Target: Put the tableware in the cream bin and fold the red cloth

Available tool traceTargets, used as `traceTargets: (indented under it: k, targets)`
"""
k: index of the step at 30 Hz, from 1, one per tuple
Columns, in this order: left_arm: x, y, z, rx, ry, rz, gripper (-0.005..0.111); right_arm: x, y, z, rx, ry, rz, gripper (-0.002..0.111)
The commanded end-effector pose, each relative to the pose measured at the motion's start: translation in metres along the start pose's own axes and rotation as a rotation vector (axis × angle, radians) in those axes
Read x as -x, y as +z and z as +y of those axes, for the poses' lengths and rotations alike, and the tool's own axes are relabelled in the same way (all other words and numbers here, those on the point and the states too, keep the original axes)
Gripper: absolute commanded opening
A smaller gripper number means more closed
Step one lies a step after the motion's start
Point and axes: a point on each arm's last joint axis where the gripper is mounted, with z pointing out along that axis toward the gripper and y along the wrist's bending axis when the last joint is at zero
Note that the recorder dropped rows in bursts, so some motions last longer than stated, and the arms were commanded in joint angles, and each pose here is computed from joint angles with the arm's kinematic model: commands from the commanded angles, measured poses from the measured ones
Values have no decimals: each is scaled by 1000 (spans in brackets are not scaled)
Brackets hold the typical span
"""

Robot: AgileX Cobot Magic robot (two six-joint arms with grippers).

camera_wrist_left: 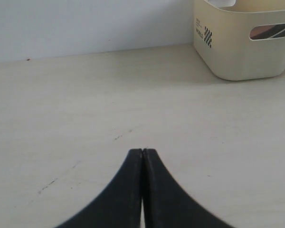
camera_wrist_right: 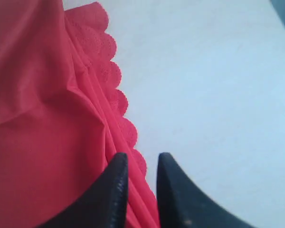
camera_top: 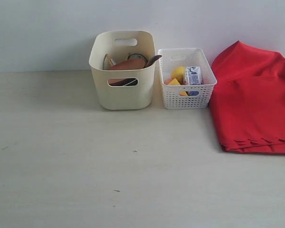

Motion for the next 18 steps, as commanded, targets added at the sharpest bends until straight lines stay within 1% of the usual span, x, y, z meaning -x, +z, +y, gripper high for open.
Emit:
traceTargets:
  k: [1, 2, 7, 14, 18]
  targets:
    - [0, 0, 0, 3, -6, -9, 0, 3, -68, 6, -28, -24, -61, 0]
    - [0, 0, 0, 3, -6, -9, 0, -4, -81, 15, -20, -38, -89, 0]
    - [0, 0, 0, 3, -6, -9, 0, -23, -110, 40, 6, -82, -173, 0]
    - [0, 0, 0, 3, -6, -9, 0, -59, -143, 81, 66, -192, -214, 0]
    - [0, 0, 0, 3, -6, -9, 0, -82, -163, 98, 98, -244, -243, 0]
